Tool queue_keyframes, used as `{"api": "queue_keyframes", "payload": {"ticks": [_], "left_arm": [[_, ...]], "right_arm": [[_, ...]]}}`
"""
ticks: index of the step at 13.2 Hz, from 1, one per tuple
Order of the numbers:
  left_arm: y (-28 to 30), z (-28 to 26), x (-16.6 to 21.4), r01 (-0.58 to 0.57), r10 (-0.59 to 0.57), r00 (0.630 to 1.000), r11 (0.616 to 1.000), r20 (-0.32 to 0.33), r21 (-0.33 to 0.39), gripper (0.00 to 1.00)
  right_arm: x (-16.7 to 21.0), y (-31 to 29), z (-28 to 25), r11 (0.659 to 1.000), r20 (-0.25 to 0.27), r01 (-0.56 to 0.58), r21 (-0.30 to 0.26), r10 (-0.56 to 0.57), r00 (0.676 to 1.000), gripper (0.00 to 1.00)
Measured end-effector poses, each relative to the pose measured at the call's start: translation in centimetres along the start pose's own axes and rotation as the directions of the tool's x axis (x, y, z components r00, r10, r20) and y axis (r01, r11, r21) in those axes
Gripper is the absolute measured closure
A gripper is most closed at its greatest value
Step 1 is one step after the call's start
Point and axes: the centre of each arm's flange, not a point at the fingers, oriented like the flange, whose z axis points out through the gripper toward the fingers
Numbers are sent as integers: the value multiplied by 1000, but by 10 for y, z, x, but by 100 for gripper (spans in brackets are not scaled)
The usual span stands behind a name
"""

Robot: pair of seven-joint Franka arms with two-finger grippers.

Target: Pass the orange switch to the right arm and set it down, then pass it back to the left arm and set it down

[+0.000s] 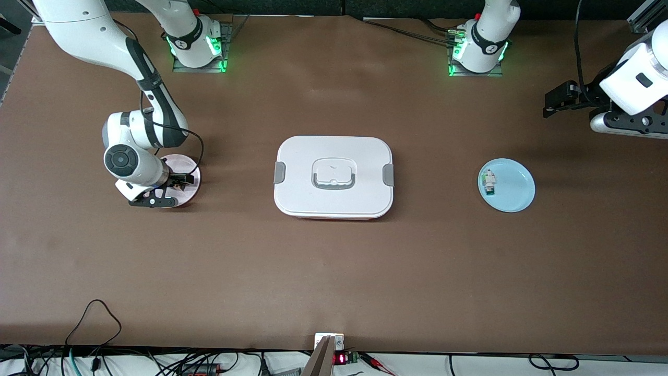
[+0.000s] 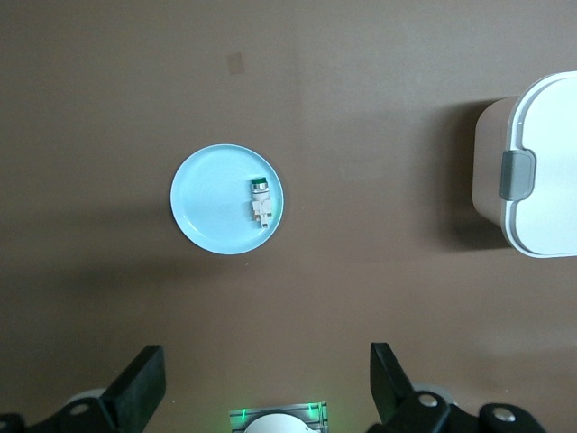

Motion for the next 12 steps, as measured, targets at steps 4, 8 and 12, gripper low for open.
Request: {"api": "queue_keyframes", "payload": {"ticks": [4, 8, 12], "left_arm": [[0, 0, 0, 0, 0, 1000, 1000, 0, 0, 0], [0, 0, 0, 0, 0, 1000, 1000, 0, 0, 0], [0, 0, 0, 0, 0, 1000, 1000, 0, 0, 0]], "right_arm": [[0, 0, -1, 1000, -5, 9, 1, -9, 1000, 26], [2, 0, -10, 1000, -25, 14, 4, -14, 1000, 26], [11, -9, -56, 999, -100, 50, 12, -49, 994, 26]]}}
